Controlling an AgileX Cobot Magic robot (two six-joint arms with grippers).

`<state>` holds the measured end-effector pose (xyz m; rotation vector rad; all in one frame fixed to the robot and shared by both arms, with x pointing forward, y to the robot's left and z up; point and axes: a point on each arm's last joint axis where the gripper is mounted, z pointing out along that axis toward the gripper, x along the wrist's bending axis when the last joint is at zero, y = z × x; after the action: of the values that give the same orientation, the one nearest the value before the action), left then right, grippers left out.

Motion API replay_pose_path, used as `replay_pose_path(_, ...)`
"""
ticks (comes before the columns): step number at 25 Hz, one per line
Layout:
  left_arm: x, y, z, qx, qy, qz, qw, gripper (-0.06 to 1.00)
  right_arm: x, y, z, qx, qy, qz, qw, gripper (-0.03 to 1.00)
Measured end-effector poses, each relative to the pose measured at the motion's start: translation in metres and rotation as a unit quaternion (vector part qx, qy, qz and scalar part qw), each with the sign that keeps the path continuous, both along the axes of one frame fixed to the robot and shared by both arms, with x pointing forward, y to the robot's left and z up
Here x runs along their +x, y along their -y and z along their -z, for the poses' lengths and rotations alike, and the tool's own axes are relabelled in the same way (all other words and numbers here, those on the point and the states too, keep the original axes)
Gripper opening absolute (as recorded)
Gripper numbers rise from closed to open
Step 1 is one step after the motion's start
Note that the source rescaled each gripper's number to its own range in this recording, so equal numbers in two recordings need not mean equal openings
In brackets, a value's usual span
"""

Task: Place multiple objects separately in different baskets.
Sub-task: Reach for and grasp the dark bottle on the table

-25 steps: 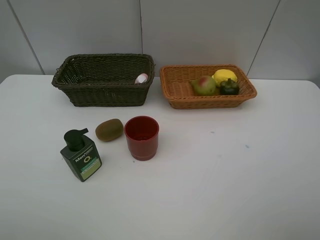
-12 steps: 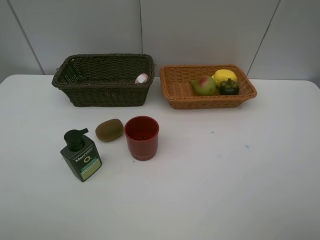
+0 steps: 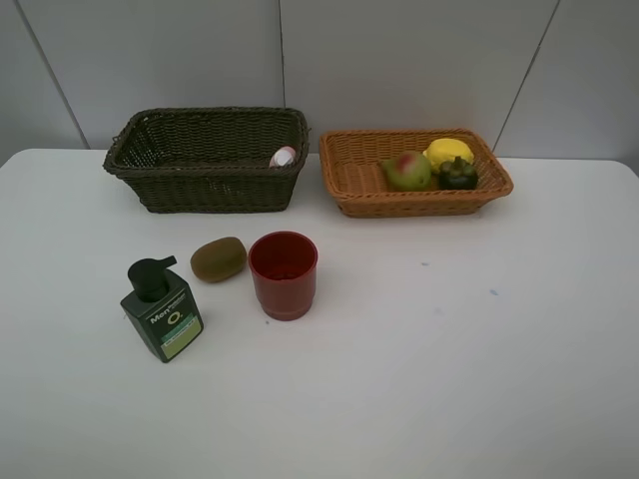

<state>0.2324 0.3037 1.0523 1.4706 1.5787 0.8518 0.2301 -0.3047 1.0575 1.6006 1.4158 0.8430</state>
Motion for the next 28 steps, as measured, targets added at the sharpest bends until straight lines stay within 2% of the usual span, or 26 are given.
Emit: replay_pose_path(28,0.0000,0.0000,0.0000,0.000,0.000,0.000,1.000,1.00,0.0000,0.0000,0.0000,0.000,0.000,0.000,1.000,0.93)
